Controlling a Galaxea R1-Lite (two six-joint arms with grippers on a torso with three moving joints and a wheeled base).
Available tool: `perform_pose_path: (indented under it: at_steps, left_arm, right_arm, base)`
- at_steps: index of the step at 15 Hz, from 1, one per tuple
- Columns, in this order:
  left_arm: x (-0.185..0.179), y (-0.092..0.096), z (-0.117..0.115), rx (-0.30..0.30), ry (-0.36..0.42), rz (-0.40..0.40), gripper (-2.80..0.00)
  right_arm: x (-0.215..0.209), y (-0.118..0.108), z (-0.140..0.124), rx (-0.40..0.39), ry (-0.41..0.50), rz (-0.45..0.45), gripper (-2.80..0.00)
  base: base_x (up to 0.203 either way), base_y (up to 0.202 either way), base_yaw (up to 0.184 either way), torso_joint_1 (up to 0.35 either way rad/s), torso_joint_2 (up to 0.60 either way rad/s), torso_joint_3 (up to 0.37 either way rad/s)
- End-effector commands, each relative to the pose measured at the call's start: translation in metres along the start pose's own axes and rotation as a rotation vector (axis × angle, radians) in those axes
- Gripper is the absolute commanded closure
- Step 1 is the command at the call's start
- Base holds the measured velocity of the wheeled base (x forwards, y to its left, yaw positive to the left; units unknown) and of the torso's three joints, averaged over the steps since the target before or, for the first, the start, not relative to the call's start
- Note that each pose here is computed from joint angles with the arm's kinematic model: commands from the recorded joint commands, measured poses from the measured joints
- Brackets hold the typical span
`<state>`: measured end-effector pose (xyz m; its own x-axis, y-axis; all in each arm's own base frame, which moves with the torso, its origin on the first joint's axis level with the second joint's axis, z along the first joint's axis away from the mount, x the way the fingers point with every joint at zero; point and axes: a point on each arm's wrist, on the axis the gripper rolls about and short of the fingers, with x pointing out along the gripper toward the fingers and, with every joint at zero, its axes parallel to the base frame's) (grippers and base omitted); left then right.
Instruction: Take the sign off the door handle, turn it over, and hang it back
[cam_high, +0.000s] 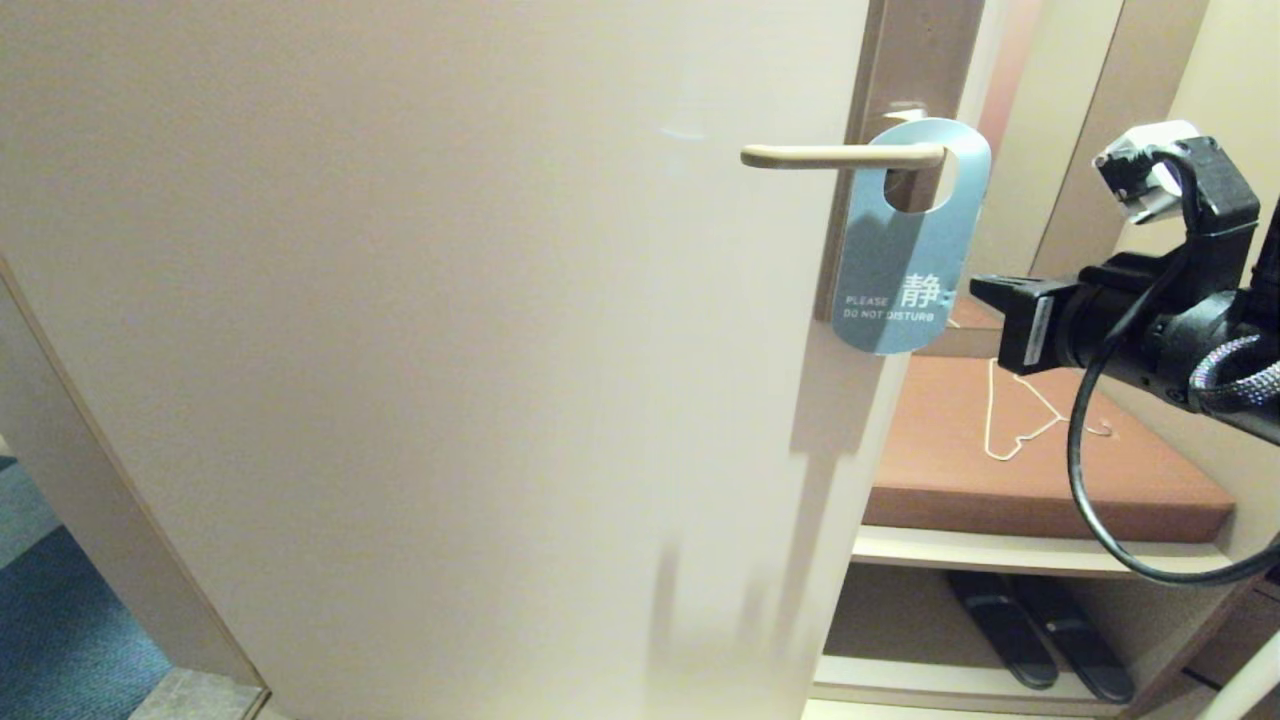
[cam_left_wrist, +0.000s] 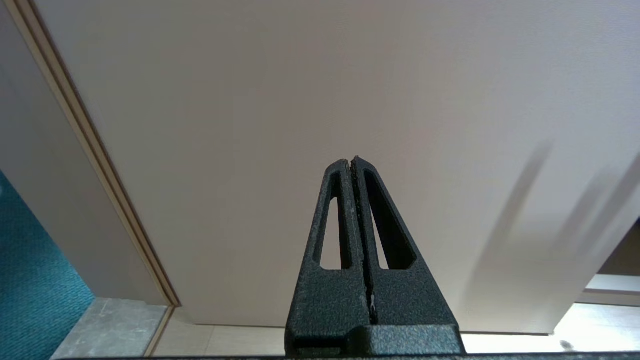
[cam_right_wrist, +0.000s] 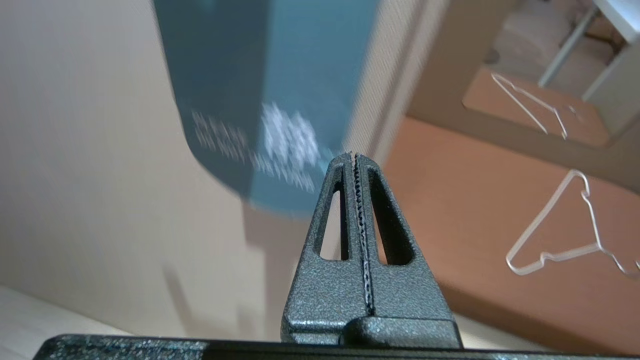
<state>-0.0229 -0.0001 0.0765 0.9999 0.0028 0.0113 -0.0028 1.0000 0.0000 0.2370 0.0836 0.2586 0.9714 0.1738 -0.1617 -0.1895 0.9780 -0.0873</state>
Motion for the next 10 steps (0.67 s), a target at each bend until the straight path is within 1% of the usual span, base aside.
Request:
perform_pose_path:
  at_steps: [1, 7, 10]
  left_arm:
    - [0.000, 0.000, 0.000, 0.000, 0.001, 0.000, 0.00]
    - [0.000, 0.000, 0.000, 0.000, 0.002, 0.000, 0.00]
    - [0.000, 0.000, 0.000, 0.000, 0.001, 0.000, 0.00]
  right_arm:
    - [-0.012, -0.007, -0.009, 0.001, 0.015, -0.022, 0.00]
    - [-0.052, -0.031, -0.041, 0.014, 0.066, -0.121, 0.00]
    - [-0.081, -0.036, -0.058, 0.020, 0.081, -0.152, 0.00]
  base:
    - [0.000, 0.000, 0.000, 0.000, 0.00, 0.000]
    - [0.000, 0.000, 0.000, 0.000, 0.00, 0.000]
    - [0.000, 0.000, 0.000, 0.000, 0.00, 0.000]
